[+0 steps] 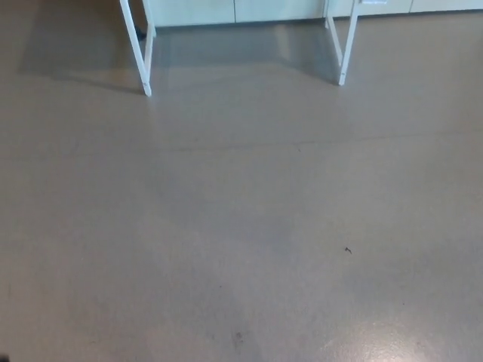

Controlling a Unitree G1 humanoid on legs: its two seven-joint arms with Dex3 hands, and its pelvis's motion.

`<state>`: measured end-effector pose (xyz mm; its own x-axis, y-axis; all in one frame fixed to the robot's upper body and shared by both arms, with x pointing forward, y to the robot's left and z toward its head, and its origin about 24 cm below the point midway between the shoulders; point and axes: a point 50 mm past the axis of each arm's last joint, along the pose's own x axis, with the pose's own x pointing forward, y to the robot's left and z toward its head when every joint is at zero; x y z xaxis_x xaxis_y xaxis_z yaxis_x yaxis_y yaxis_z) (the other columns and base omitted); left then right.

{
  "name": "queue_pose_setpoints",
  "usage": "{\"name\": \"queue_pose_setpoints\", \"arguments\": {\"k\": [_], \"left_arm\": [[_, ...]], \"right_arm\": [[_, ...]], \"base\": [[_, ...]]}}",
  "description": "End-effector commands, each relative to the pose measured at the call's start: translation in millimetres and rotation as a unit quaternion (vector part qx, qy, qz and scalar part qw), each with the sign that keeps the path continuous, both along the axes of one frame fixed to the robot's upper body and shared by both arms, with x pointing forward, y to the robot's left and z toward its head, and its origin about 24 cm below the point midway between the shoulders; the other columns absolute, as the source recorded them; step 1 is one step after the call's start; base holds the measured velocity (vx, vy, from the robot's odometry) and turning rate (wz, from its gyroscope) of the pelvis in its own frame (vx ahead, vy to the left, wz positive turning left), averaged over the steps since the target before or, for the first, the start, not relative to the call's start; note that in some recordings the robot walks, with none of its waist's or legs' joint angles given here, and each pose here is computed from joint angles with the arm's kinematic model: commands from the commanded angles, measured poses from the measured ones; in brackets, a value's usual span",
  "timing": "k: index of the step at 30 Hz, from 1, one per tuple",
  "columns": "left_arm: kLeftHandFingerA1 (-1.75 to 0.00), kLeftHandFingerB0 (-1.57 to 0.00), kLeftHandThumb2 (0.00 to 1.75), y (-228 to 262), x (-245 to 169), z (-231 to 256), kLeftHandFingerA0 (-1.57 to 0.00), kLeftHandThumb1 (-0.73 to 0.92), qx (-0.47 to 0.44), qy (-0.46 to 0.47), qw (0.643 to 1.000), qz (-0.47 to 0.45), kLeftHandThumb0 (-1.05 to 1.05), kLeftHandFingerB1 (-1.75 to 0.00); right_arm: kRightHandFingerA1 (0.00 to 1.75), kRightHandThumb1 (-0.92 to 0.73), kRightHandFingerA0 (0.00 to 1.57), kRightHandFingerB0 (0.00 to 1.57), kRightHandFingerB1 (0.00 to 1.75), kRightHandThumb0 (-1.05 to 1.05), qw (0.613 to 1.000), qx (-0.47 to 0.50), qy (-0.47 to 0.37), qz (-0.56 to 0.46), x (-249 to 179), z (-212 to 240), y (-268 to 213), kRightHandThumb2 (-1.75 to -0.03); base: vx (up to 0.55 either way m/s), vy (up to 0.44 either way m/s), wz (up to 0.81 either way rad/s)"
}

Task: The robot walks towards a desk on which an air pump is kept in the middle. It lifts it up and holds it with its left hand and uses its right hand to compress it by pushing its handle inwards.

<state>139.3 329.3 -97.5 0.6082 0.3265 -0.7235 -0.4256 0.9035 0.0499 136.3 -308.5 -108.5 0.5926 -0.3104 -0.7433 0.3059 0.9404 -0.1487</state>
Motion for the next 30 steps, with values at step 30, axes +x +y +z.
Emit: {"name": "queue_pose_setpoints", "arguments": {"k": [30], "left_arm": [[-0.58,-0.12,1.03,24.6,3.5,17.8,-0.24,0.55,-0.164,-0.142,0.97,0.112,0.05,-0.5]], "right_arm": [[0.49,-0.65,0.58,0.39,0.39,-0.26,0.977,0.11,-0.136,-0.122,6.9,11.6,-14.6,-0.59]], "base": [[0.23,0.061,0.01]]}}
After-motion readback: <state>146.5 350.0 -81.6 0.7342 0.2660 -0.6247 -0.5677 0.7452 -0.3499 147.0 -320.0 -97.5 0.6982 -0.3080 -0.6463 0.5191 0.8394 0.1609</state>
